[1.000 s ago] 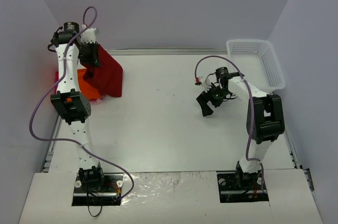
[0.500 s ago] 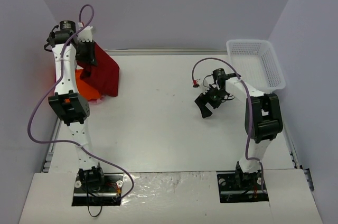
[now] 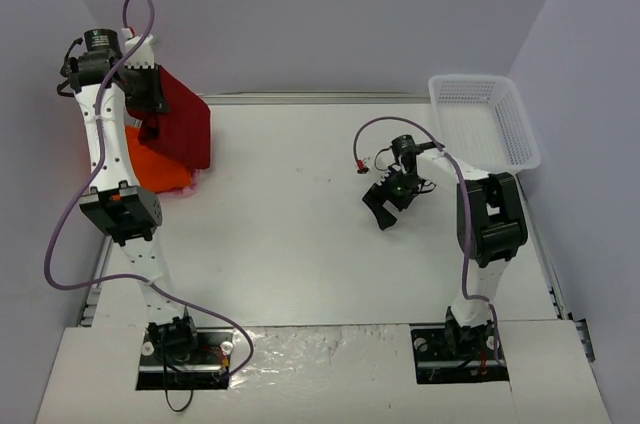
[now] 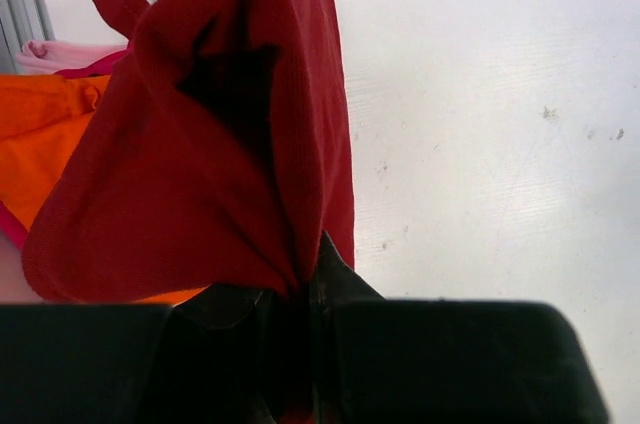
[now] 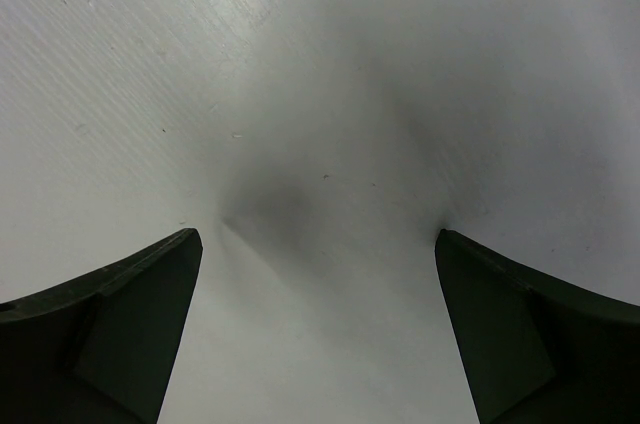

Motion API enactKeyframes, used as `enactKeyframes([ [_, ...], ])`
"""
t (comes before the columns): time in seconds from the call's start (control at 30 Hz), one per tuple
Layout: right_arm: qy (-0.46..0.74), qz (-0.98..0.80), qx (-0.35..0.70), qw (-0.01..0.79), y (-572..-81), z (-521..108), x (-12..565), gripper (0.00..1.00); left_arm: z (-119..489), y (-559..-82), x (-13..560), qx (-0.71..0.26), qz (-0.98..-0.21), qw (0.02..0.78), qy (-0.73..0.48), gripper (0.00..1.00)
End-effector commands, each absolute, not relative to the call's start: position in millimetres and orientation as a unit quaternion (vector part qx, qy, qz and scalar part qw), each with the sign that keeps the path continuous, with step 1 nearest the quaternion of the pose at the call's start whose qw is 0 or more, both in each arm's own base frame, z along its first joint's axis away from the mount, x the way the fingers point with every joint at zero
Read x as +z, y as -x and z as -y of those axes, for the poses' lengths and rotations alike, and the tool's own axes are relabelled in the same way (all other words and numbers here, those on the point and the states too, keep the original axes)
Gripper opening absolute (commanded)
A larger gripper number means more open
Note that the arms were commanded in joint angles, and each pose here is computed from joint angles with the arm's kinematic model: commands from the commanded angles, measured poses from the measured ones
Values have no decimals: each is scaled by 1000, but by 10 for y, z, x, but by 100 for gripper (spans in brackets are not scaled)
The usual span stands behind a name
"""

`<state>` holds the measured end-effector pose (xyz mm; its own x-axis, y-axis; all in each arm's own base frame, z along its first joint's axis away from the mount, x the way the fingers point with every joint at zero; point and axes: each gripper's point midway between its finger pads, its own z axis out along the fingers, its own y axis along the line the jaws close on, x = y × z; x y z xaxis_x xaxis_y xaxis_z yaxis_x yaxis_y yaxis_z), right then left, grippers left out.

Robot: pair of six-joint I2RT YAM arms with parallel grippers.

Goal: Fold and stack the t-shirts
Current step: Put the neatly folded tshirt into the corner of the board with the left arm

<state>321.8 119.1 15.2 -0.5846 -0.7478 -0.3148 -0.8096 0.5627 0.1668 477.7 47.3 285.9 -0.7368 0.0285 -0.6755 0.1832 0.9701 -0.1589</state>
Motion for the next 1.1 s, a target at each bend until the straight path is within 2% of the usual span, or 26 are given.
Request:
enactKeyframes([
  [0.0,443,-882,140,75,-3109,-1149,58,100,-457,-4620,3394,-105,-900,418,-61,2],
  [0.67,453,-885,96,47,-3075,-1086,-122,100,-695,-4464,3595,-104,-892,438,-33,2],
  [1.07,454,-885,90,40,-3063,-1070,-160,100,-969,-4441,3349,-81,-908,410,-14,2],
])
